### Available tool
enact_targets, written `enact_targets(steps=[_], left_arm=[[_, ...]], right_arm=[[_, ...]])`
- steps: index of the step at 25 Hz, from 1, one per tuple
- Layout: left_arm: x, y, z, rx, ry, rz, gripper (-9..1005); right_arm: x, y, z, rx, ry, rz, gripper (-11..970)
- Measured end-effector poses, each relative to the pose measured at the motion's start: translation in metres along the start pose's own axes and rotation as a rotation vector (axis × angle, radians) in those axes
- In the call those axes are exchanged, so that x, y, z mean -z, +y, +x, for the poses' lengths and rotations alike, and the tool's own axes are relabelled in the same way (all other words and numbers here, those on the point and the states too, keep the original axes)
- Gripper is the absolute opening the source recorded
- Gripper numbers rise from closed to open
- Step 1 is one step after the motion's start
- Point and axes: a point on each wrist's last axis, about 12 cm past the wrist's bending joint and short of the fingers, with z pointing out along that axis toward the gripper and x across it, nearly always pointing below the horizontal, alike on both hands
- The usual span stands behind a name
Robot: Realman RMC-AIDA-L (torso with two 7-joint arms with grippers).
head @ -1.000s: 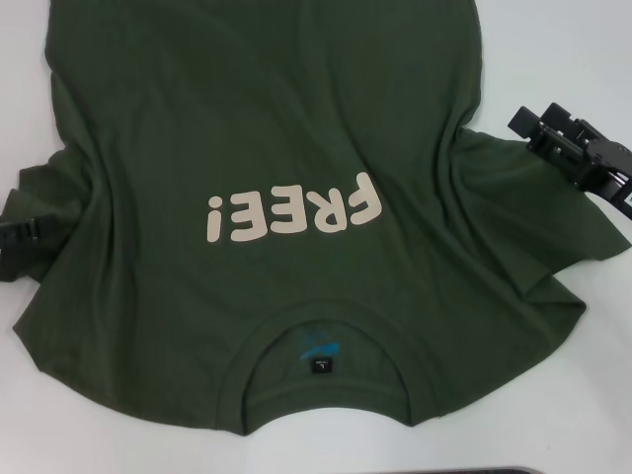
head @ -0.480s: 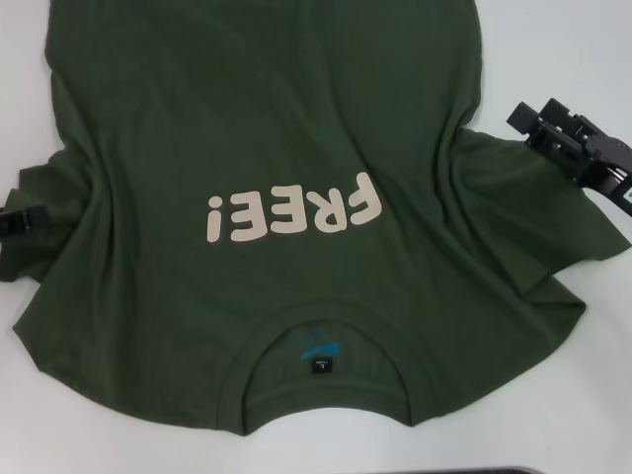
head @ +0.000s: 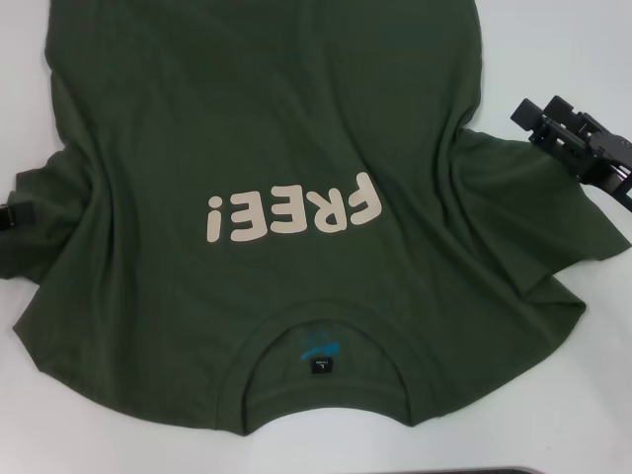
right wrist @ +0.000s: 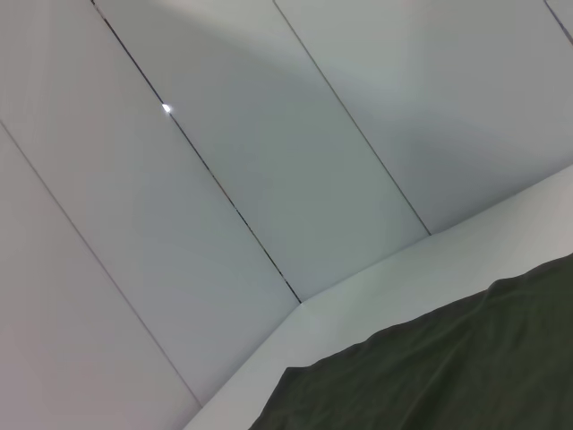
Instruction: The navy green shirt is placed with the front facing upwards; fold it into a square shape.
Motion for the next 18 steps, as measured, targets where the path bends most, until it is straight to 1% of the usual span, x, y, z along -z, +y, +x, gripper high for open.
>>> enact_targets(steps=[5, 11, 18], left_arm=[[0.002, -0.002, -0.005, 0.022, -0.010, 0.016, 44], [0.004, -0.007, -0.016, 0.052, -0.035, 0.017, 3], [0.014, -0.006, -0.025, 0.065, -0.081, 0.010, 3]], right_arm=[[-0.001, 0.000, 0.000, 0.002, 0.002, 0.001, 883], [-0.002, 0.000, -0.001, 0.001, 0.001, 0.002, 883], [-0.002, 0.000, 0.000, -0.001, 0.000, 0.001, 884]])
